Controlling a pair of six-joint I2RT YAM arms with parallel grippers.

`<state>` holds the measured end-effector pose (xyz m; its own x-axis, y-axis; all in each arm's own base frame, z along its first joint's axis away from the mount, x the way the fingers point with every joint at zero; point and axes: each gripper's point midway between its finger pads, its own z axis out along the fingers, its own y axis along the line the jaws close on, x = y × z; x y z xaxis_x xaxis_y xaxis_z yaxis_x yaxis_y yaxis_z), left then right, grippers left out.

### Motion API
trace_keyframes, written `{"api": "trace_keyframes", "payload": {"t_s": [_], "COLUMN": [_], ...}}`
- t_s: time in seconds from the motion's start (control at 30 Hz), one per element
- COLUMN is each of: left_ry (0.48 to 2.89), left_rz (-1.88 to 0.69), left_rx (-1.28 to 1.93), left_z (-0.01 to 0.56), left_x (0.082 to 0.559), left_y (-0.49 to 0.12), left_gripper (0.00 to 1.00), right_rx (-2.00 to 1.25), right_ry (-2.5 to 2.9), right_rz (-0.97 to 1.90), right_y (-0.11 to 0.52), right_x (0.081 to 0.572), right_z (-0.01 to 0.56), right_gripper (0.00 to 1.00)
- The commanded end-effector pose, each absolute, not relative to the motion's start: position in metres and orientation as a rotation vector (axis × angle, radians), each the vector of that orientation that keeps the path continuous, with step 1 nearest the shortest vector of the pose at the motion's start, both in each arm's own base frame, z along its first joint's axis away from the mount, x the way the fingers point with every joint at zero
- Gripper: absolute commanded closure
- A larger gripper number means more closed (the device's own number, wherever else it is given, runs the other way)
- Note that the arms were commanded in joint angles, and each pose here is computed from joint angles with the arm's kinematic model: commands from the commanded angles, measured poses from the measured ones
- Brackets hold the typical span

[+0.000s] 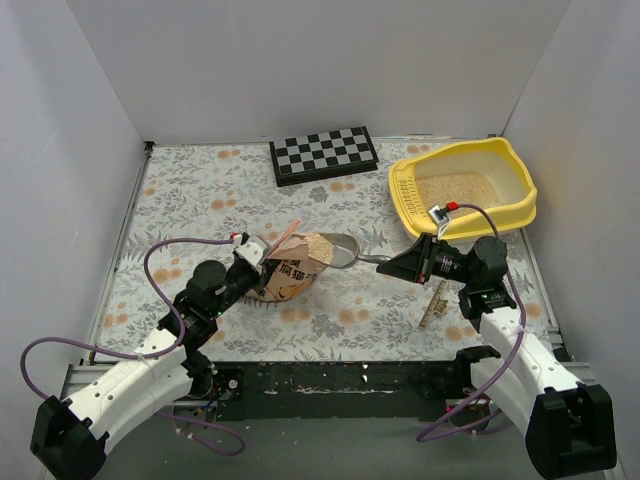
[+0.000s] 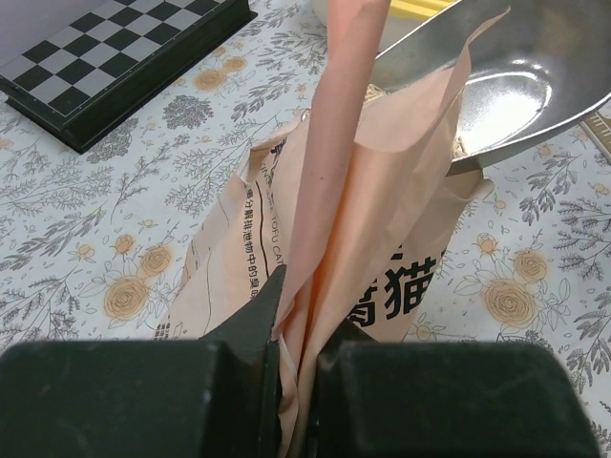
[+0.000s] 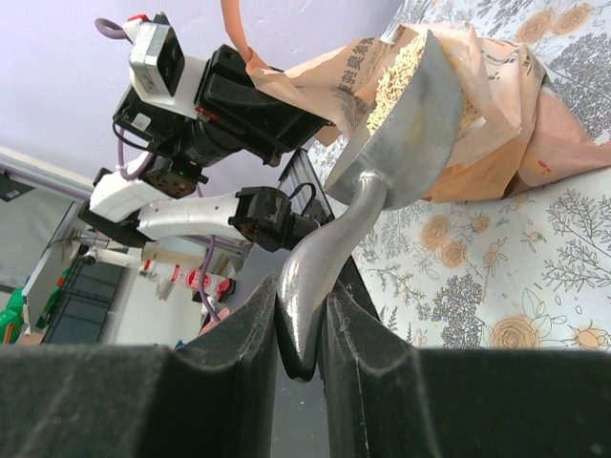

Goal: Fill the litter box with clean litter

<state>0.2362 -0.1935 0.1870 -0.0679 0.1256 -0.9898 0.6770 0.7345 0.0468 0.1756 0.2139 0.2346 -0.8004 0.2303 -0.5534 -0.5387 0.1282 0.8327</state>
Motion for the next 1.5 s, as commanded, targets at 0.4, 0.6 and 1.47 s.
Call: {"api": "trace_keyframes", "payload": {"t_s": [0.4, 0.6, 1.47], "left_ry": [1.490, 1.490, 1.465], "left_rz": [-0.534, -0.528, -0.544], "left_rx": [0.620, 0.616, 0.610], "left_z": [0.217, 0.218, 0.225], "left_x": [0.238, 0.239, 0.235], "left_y": [-0.196, -0.195, -0.194], "left_gripper": [1.00, 1.00, 1.00], "right_rx": [-0.238, -0.210, 0.086], "right_ry": [1.710, 1.677, 1.483], "right_rz": [1.662, 1.653, 1.407], "right_y": [0.206, 0.204, 0.177], "right_x": [0.179, 0.180, 0.248], "right_z": [0.267, 0.284, 0.351], "right_gripper": [0.99, 0.99, 0.99]}}
